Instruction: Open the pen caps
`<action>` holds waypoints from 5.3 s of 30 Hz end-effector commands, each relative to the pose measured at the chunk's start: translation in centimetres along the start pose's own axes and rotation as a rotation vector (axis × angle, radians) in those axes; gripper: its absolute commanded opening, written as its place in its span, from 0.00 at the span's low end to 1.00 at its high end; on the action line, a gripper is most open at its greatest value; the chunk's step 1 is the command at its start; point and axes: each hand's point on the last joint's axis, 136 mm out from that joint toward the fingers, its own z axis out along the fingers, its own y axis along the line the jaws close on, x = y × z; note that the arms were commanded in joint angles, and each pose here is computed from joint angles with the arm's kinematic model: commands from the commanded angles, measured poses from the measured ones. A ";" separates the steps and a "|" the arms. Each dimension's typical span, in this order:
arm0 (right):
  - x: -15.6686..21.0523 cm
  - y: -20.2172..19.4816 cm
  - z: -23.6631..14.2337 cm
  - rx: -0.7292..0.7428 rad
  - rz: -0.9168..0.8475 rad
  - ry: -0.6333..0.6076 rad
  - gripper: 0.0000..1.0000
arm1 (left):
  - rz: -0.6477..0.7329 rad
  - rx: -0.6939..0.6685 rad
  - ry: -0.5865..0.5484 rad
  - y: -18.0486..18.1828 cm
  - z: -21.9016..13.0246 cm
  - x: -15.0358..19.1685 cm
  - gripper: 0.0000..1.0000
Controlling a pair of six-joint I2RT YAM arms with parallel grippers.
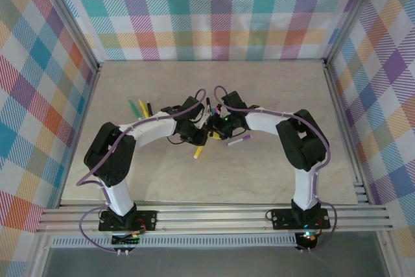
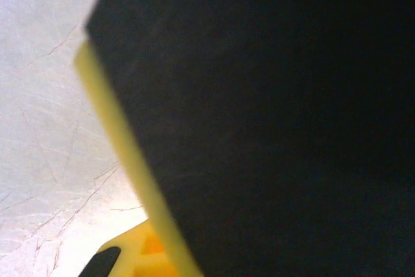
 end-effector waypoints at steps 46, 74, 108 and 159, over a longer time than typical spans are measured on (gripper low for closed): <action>-12.1 3.0 -9.2 -0.064 0.044 -0.259 0.00 | 0.023 0.175 0.040 -5.6 -2.3 6.7 0.00; -13.0 -14.1 -19.6 0.711 0.011 -0.327 0.00 | -0.421 -0.639 -0.032 20.0 -5.4 -6.1 0.00; -12.2 -21.3 -17.6 0.872 0.106 -0.189 0.26 | -0.504 -0.657 -0.064 24.6 -5.5 -8.2 0.34; -6.0 -9.7 -20.2 0.566 -0.096 -0.323 0.46 | -0.393 -0.344 -0.255 5.6 4.5 -13.5 0.41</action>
